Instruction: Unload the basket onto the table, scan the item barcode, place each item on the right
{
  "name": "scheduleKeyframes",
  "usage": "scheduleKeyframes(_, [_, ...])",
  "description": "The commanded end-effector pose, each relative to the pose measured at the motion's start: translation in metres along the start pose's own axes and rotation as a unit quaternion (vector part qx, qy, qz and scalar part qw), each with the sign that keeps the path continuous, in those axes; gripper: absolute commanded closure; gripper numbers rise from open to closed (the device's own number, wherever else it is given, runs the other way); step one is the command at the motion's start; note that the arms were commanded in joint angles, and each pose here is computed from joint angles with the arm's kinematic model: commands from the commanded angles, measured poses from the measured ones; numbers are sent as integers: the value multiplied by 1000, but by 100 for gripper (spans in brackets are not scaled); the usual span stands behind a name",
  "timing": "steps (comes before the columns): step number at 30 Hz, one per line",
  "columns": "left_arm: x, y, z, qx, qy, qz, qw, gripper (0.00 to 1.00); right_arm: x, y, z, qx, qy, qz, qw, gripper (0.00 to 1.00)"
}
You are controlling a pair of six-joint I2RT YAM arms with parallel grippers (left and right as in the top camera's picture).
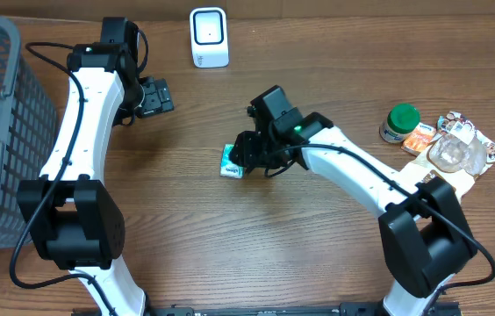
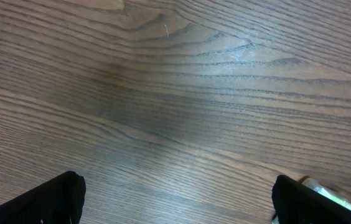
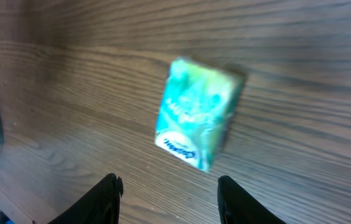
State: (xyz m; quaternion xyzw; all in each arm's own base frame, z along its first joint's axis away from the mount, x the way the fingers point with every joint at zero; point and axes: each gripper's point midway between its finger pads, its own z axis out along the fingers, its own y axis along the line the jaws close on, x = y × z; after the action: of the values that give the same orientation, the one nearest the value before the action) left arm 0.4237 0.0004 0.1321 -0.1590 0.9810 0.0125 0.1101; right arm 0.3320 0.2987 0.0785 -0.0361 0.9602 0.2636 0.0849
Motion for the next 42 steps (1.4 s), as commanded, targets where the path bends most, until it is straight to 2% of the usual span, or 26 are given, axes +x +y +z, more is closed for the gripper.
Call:
scheduleKeyframes(1, [-3, 1, -1, -4, -6, 1, 1000, 0, 9, 5, 19, 6, 7, -8, 1000, 57])
scheduleKeyframes(4, [-5, 0, -1, -3, -9, 1, 1000, 0, 19, 17, 39, -1, 14, -33, 999, 65])
scheduleKeyframes(9, [-5, 0, -1, -3, -9, 1, 1000, 1, 27, 28, 68, -13, 16, -57, 998, 68])
scheduleKeyframes(14, [-5, 0, -1, -3, -9, 1, 1000, 1, 24, 12, 68, 21, 10, -48, 999, 68])
scheduleKeyframes(22, [-5, 0, -1, -3, -9, 1, 1000, 0, 15, -27, 54, 63, 29, -55, 996, 67])
scheduleKeyframes(27, [-5, 0, -1, -3, -9, 1, 1000, 1, 4, -50, 43, 77, 32, -23, 996, 64])
scheduleKeyframes(33, [-5, 0, -1, -3, -9, 1, 1000, 0, -11, -25, 7, -4, 51, -81, 995, 55])
scheduleKeyframes(36, [-5, 0, -1, -3, -9, 1, 1000, 0, -28, -19, -17, -9, 39, -97, 994, 49])
scheduleKeyframes(40, [-5, 0, -1, -3, -9, 1, 1000, 1, -47, -17, -31, -15, 16, -105, 994, 51])
scheduleKeyframes(42, [-5, 0, -1, -3, -9, 1, 1000, 0, -50, -14, -27, -18, 9, -94, 995, 59])
